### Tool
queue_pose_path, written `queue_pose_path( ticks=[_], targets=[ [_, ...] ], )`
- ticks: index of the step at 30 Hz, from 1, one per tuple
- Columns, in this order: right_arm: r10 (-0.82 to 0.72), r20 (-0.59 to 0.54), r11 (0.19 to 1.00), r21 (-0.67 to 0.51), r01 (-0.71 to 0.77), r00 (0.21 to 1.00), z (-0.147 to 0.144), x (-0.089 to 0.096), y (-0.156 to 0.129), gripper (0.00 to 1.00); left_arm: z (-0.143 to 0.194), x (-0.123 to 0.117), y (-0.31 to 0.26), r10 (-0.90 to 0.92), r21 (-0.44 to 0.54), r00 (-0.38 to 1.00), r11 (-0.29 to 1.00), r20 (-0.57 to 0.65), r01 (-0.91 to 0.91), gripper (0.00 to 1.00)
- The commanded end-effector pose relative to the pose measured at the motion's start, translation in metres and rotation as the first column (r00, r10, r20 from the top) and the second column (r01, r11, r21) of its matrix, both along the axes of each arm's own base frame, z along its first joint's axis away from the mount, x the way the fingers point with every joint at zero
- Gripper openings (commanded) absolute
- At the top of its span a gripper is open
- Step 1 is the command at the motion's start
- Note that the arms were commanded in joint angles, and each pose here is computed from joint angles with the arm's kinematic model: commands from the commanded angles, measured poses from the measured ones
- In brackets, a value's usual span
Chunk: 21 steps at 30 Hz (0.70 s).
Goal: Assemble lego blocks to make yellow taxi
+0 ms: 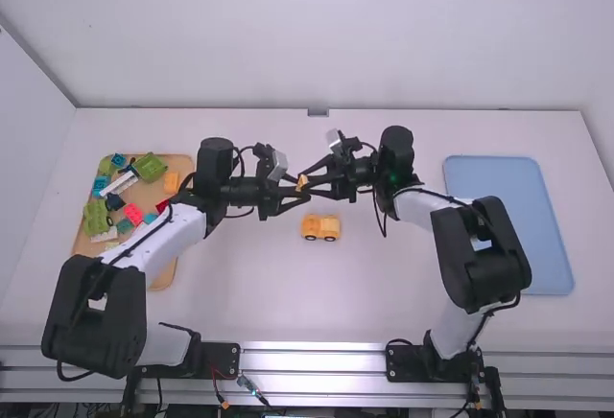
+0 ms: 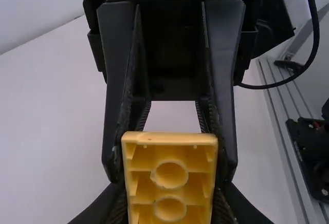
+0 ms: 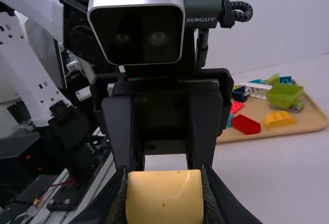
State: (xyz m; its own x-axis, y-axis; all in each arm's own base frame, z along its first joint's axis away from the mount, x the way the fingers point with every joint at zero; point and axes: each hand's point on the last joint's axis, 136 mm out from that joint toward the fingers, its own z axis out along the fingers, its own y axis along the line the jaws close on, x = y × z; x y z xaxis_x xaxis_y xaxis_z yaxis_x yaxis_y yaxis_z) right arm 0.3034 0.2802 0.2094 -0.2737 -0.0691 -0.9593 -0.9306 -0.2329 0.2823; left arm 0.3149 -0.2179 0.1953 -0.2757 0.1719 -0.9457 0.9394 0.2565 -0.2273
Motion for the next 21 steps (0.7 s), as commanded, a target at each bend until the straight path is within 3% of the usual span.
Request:
queue_pose_path(
  ticks=[1, 2, 4, 5, 10, 16, 21],
  targets=[
    [0.055, -0.024, 0.998, -0.005, -0.055, 0.998, 0.002, -0.007, 0.005, 0.23, -0.003, 0.007, 0.001, 0.027, 0.023, 0.999, 0.999, 0.030, -0.028, 0.22],
    [0.053, -0.024, 0.999, -0.005, -0.053, 0.998, 0.002, -0.007, 0.005, 0.22, -0.004, 0.007, 0.001, 0.028, 0.024, 0.999, 0.999, 0.030, -0.029, 0.41],
    [0.049, -0.016, 0.999, -0.003, -0.049, 0.999, 0.002, -0.006, 0.005, 0.20, -0.004, 0.008, 0.001, 0.035, 0.028, 0.999, 0.999, 0.031, -0.036, 0.57],
    [0.030, -0.018, 1.000, -0.004, -0.031, 0.999, 0.002, -0.003, 0.006, 0.19, -0.004, 0.008, 0.001, 0.035, 0.028, 0.999, 0.999, 0.031, -0.036, 0.99],
    [-0.056, -0.020, 0.998, -0.004, 0.056, 0.998, 0.002, 0.014, 0.003, 0.13, -0.009, 0.016, 0.005, 0.084, 0.055, 0.996, 0.995, 0.032, -0.086, 0.99],
    [-0.248, -0.051, 0.969, -0.033, 0.247, 0.967, -0.006, 0.053, -0.013, 0.09, -0.033, 0.030, 0.020, 0.220, 0.170, 0.975, 0.962, -0.009, -0.215, 0.99],
    [-0.442, -0.082, 0.885, -0.203, 0.419, 0.893, -0.041, 0.092, -0.027, 0.03, -0.062, 0.044, 0.046, 0.403, 0.319, 0.914, 0.873, -0.047, -0.369, 0.99]
  ],
)
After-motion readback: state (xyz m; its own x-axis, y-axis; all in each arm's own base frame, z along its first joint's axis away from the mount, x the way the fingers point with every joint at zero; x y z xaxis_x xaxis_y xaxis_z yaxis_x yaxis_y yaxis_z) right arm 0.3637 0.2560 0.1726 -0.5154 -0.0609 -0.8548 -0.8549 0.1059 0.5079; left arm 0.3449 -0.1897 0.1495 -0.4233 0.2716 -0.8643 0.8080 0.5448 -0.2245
